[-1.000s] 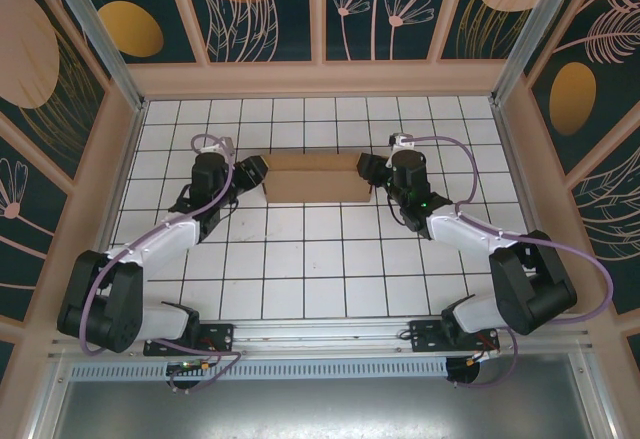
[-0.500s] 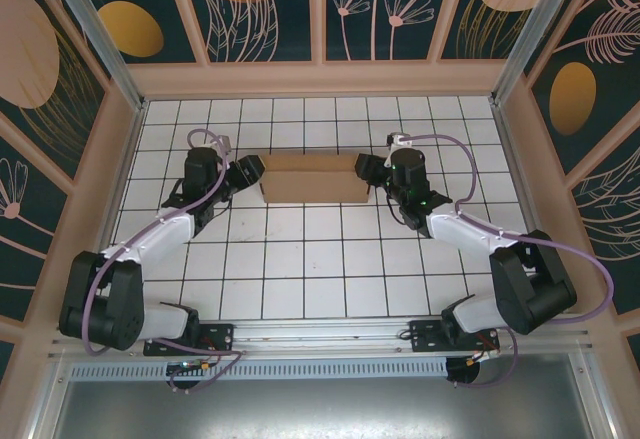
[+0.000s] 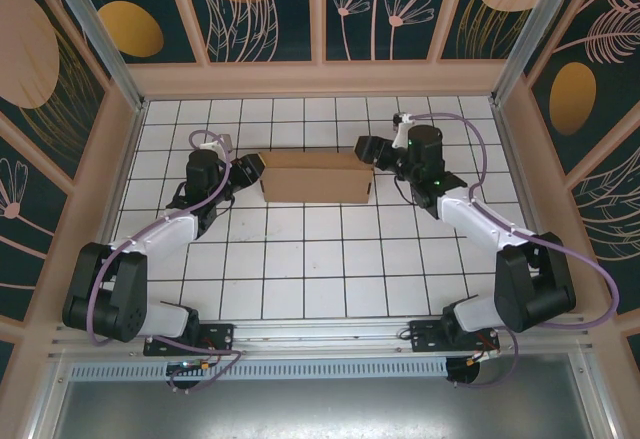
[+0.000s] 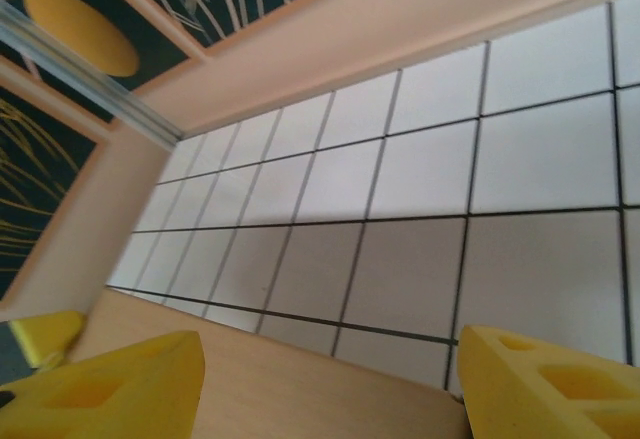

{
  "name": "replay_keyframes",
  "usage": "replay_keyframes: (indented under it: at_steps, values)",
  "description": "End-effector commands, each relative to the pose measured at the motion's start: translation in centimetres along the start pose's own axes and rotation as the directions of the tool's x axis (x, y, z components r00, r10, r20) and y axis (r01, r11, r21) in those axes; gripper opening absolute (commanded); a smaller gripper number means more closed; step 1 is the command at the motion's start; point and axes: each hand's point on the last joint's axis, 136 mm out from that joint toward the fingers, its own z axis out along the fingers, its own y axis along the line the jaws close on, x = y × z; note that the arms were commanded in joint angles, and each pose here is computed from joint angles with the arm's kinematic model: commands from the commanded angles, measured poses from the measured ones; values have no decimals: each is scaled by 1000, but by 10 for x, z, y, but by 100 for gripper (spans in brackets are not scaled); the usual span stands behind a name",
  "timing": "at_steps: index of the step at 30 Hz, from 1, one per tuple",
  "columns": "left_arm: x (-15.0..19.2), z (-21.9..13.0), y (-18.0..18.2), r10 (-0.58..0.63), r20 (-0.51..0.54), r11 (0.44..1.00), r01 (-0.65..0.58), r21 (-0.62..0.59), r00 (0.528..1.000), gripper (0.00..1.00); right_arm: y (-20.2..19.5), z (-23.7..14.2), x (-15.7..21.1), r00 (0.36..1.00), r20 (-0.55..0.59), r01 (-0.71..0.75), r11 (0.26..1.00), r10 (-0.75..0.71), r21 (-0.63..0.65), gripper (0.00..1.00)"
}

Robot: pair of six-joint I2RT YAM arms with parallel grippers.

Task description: Fold the paper box

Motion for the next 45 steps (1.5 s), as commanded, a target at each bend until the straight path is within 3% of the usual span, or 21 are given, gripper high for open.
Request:
replay_keyframes:
  at_steps: [1, 14, 27, 33, 38, 45]
  values:
    - [89, -11, 88, -104, -264, 950, 17, -311, 959, 36, 6, -2, 3, 999, -36, -21, 999, 20, -32, 68]
    - [84, -10, 83, -91, -263, 953, 8, -304, 960, 35, -37, -6, 39, 997, -58, -42, 995, 48, 92, 58]
    - [85, -11, 83, -96, -263, 953, 13, -302, 960, 35, -52, -17, 55, 995, -58, -74, 992, 80, 98, 51]
    - [95, -12, 90, -124, -268, 948, 35, -315, 956, 34, -77, -17, 96, 982, -99, -146, 979, 161, 143, 49]
    - [122, -17, 111, -234, -258, 926, 133, -354, 938, 27, -114, -29, 144, 957, -111, -232, 937, 268, 261, 44]
    - [139, -20, 126, -284, -259, 902, 166, -398, 923, 22, -122, -28, 156, 948, -134, -239, 926, 287, 294, 42]
